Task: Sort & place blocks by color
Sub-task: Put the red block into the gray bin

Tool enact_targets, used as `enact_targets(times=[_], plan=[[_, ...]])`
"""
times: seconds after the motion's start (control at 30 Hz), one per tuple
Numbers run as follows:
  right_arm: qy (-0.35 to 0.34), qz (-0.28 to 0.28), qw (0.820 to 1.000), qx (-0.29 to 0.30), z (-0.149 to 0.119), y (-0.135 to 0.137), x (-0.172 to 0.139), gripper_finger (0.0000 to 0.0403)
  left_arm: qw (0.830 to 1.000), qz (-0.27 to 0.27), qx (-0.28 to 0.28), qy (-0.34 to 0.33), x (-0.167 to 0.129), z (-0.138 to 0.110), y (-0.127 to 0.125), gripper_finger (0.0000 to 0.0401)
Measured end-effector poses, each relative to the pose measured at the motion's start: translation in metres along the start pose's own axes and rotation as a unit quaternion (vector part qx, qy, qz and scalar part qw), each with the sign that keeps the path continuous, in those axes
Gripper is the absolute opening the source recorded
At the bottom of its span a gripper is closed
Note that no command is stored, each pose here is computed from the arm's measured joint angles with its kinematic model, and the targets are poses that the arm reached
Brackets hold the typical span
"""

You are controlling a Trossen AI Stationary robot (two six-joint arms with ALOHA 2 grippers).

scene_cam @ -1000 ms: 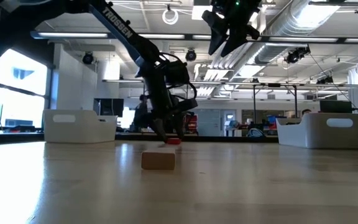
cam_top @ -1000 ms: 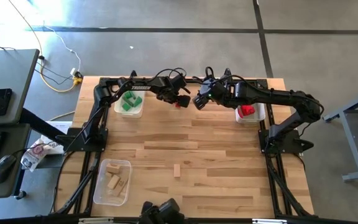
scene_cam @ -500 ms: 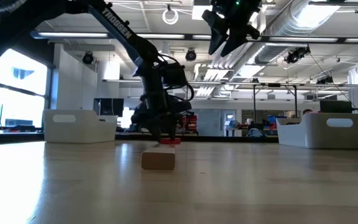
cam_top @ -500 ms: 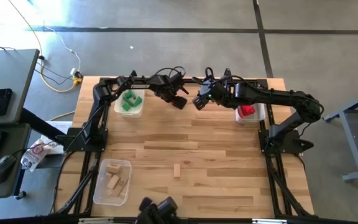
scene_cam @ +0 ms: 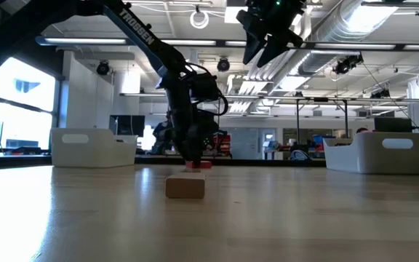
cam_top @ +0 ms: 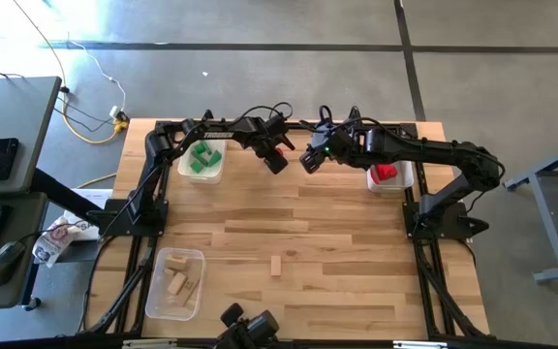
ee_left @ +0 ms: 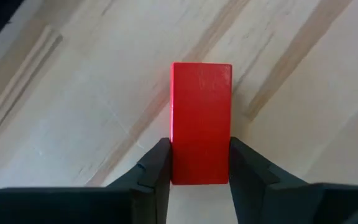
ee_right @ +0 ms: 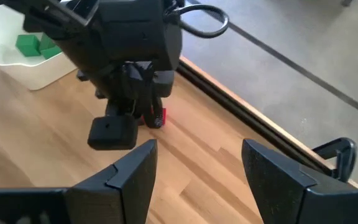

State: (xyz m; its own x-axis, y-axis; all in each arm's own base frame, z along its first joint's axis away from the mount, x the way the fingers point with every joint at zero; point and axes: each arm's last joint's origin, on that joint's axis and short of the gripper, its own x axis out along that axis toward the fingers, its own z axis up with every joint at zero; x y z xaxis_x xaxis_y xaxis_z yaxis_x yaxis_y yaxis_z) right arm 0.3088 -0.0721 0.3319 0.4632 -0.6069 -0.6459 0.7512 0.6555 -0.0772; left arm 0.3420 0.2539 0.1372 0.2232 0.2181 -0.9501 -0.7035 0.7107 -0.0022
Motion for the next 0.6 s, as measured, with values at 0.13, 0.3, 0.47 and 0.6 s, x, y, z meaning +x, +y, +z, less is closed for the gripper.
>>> enact_targets(times=[0.13,0.3,0.47,0.6], plan=[[0.007,0.016,1.000,-0.008,0.000,0.001,0.000,0.0222,1.000,-0.008,0.025,0.005,-0.001,-0.002,-0.006,0.0098],[0.017,0.039,0.999,-0.027,-0.001,0.002,0.000,0.0222,0.996,-0.072,0.042,0.021,-0.006,-0.005,-0.013,0.0099],[0.032,0.076,0.996,-0.046,-0.002,0.004,0.000,0.0222,0.993,-0.097,0.061,0.012,-0.015,-0.004,-0.019,0.0099],[0.048,0.113,0.991,-0.056,-0.004,0.006,-0.001,0.0222,0.993,-0.097,0.068,0.024,-0.017,-0.007,-0.021,0.0100]])
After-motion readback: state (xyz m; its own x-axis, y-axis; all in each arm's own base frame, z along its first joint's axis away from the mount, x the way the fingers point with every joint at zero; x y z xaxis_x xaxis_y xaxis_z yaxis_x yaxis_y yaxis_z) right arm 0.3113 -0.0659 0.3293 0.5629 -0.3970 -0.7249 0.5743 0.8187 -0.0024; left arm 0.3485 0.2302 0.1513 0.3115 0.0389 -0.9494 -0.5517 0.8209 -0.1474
